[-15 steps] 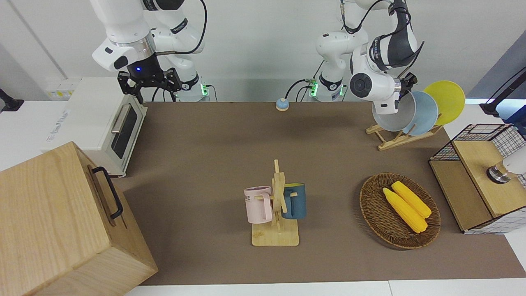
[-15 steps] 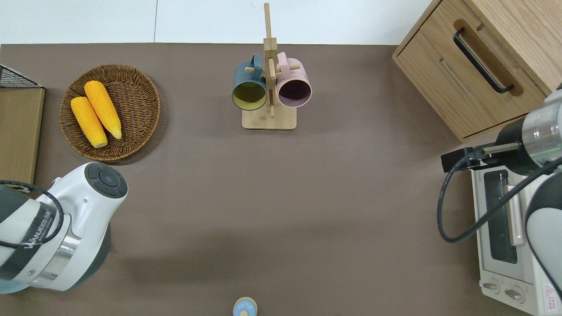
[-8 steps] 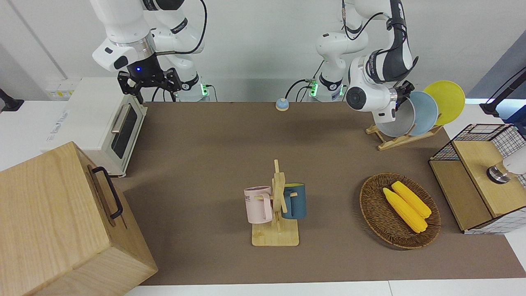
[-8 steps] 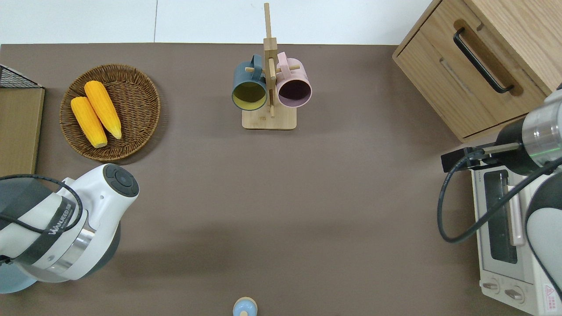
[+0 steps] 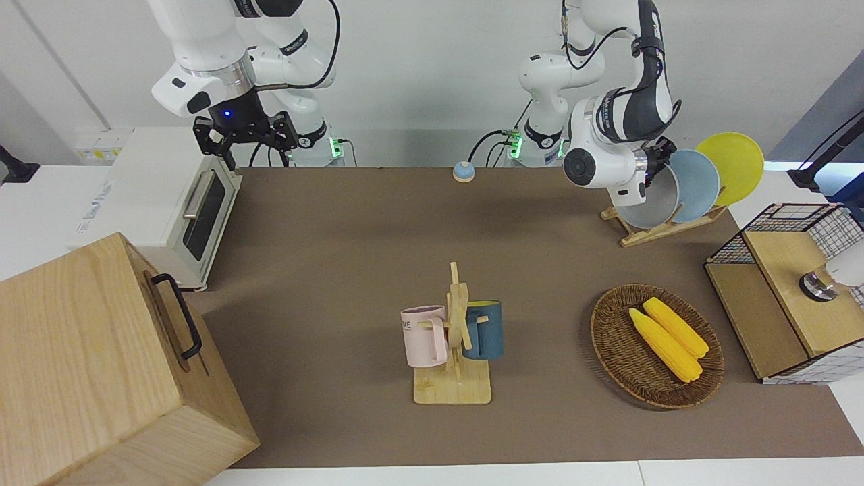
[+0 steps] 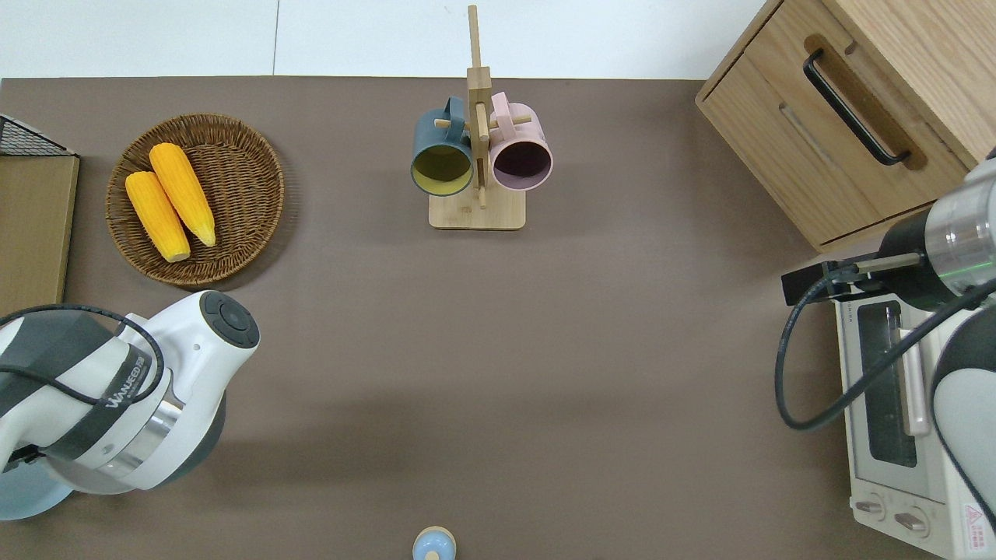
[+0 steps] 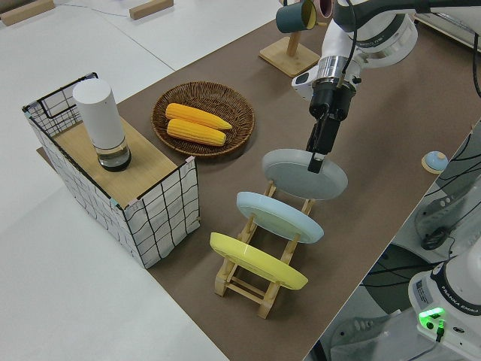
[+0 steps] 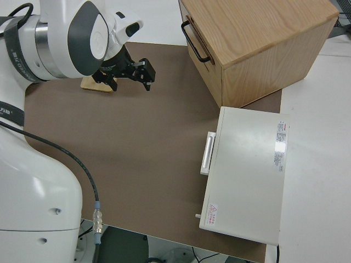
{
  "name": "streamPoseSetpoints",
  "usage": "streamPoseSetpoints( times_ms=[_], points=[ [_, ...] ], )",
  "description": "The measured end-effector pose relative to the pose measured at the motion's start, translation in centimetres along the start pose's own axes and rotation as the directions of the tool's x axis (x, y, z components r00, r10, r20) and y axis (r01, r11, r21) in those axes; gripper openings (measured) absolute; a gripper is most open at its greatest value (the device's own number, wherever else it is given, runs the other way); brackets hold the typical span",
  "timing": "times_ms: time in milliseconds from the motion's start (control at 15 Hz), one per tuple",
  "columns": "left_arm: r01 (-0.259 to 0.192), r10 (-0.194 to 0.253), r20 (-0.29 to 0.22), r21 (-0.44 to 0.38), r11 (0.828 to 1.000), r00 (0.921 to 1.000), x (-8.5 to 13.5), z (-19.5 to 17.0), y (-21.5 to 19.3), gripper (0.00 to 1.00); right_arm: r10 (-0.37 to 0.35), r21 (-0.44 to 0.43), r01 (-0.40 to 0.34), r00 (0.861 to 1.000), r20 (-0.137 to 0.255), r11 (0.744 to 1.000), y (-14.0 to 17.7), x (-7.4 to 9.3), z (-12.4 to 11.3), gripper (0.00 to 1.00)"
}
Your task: Pick gray plate from table and place it on lower plate rack with left arm
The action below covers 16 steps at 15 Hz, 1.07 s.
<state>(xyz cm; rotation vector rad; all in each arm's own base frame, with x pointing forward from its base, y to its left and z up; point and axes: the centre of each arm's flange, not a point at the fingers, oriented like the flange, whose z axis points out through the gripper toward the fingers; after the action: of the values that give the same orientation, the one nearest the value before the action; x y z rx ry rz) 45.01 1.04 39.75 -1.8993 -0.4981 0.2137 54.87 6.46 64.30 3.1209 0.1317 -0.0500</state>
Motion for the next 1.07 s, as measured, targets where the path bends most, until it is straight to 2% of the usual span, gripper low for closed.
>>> streamPoseSetpoints(
  times_ms=[1067],
  points=[
    [0.007, -0.005, -0.036, 0.038, 0.999, 0.9993, 0.0, 0.8, 1.4, 0.00, 0.000, 0.000, 0.000, 1.000, 0.000, 1.000, 0.0, 0.0, 0.0, 0.99]
  ],
)
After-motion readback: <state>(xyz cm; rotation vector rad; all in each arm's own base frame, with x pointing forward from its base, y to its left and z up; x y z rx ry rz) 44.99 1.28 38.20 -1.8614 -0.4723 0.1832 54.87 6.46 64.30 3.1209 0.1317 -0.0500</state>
